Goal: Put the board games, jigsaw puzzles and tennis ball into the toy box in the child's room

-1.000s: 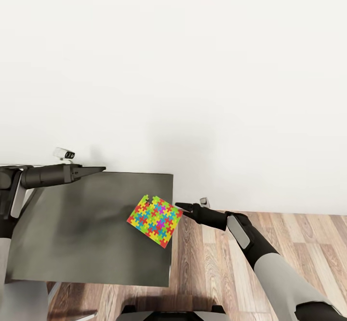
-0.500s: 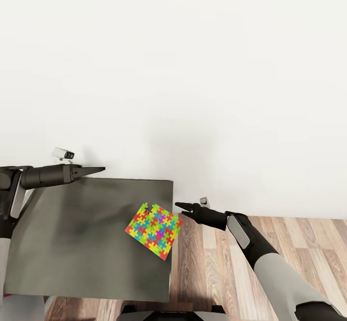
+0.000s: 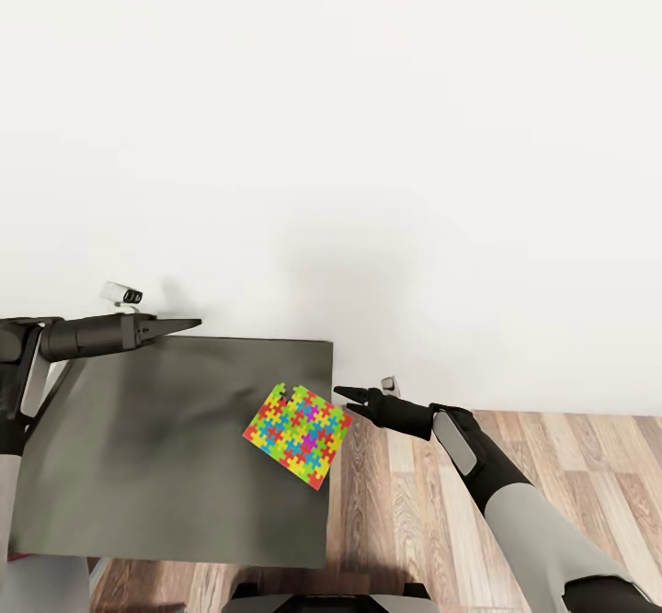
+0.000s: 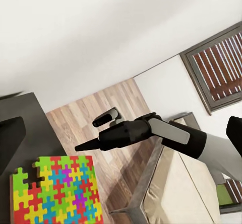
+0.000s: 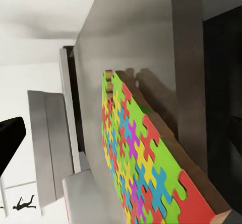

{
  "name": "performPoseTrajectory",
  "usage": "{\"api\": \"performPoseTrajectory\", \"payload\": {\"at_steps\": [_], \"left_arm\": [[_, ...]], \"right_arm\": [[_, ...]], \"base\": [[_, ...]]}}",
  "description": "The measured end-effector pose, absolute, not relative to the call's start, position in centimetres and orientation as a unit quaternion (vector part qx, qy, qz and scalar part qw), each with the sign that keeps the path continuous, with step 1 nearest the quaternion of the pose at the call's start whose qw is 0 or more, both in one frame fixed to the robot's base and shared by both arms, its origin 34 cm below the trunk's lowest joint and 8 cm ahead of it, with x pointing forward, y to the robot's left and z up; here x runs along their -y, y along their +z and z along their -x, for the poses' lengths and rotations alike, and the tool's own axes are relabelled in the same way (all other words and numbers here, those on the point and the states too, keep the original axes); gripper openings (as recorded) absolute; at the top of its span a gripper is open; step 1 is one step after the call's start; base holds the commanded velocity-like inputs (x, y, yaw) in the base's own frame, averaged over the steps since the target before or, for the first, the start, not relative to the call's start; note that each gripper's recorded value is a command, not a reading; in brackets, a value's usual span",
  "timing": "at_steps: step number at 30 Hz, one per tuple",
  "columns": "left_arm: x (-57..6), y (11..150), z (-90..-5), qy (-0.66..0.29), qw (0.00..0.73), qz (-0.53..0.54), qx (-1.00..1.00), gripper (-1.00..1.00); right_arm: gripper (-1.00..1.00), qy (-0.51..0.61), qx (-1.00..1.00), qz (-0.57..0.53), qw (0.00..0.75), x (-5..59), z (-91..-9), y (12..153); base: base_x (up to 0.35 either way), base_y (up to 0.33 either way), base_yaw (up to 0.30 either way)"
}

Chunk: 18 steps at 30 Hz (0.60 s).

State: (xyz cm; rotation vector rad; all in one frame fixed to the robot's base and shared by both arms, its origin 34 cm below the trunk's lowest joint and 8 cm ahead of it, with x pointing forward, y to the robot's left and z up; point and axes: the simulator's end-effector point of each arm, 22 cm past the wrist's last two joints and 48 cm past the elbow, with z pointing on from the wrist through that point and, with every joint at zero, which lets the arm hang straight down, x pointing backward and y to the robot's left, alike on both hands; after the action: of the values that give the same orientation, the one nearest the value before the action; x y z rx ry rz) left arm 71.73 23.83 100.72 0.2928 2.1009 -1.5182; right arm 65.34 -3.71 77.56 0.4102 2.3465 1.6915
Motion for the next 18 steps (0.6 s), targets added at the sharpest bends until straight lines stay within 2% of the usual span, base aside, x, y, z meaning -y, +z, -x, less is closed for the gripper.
{"api": "performPoseTrajectory", "payload": {"at_steps": [18], "left_arm": [[-23.83,100.71,-71.72,-0.561,0.263,-0.108,-0.777,1.00]], "right_arm": [[1.00,0.575,-0.799,-0.140,0.109,3.75,-65.32,77.54]], "base": [[-0.016,0.011,0.000]]}}
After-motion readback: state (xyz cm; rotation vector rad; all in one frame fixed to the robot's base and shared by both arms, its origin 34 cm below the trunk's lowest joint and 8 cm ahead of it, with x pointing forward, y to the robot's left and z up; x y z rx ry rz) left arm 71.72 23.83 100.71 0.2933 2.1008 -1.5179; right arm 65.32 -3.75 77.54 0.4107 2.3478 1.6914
